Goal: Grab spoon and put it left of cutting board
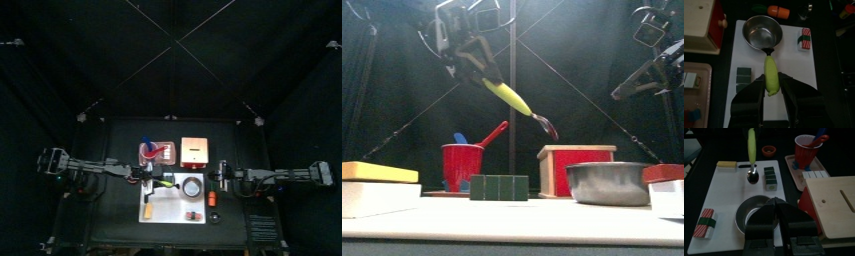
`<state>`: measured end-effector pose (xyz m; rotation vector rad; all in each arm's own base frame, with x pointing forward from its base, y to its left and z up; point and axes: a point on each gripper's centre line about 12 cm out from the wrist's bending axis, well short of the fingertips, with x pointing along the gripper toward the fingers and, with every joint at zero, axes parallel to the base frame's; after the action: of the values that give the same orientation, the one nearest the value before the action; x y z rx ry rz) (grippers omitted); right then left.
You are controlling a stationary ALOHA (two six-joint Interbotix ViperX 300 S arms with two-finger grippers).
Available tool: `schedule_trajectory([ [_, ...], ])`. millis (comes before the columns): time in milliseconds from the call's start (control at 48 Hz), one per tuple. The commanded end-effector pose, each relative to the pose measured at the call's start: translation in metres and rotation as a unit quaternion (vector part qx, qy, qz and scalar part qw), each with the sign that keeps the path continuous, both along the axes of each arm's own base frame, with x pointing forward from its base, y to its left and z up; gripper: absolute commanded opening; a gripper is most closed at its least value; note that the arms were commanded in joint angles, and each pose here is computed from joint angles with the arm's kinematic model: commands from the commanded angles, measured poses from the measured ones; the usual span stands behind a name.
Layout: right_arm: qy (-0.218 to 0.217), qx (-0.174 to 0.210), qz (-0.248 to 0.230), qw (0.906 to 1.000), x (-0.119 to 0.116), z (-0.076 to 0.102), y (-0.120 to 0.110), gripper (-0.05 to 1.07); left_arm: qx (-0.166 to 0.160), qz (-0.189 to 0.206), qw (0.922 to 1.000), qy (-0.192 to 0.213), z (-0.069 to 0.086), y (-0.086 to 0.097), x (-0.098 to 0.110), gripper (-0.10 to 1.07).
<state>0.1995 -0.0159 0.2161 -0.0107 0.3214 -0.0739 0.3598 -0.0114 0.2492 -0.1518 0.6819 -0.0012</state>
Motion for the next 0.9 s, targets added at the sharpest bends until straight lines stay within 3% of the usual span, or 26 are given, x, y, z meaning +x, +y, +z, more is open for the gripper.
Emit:
schedule_trajectory([
  [0,-0.005,0.001,-0.002,1.0000,0.002,0.003,-0.001,0.00,-0.012,0.018,0.9988,-0.044,0.017,0.006,-0.023,0.56],
  [250,-0.007,0.001,-0.003,1.0000,0.002,0.005,-0.001,0.00,-0.015,0.017,0.9971,-0.073,0.006,0.003,-0.085,0.57],
  [417,-0.007,0.010,-0.007,0.9999,0.003,0.005,-0.002,0.00,-0.063,0.046,0.9952,-0.059,-0.012,0.004,-0.113,0.57],
  [604,-0.007,0.019,-0.012,0.9997,0.003,0.004,-0.002,0.00,-0.084,0.051,0.9950,0.017,-0.037,0.000,-0.122,0.57],
  [875,-0.005,0.019,-0.012,0.9997,0.004,0.004,-0.003,0.00,-0.083,0.039,0.9911,0.096,-0.040,-0.006,-0.115,0.57],
])
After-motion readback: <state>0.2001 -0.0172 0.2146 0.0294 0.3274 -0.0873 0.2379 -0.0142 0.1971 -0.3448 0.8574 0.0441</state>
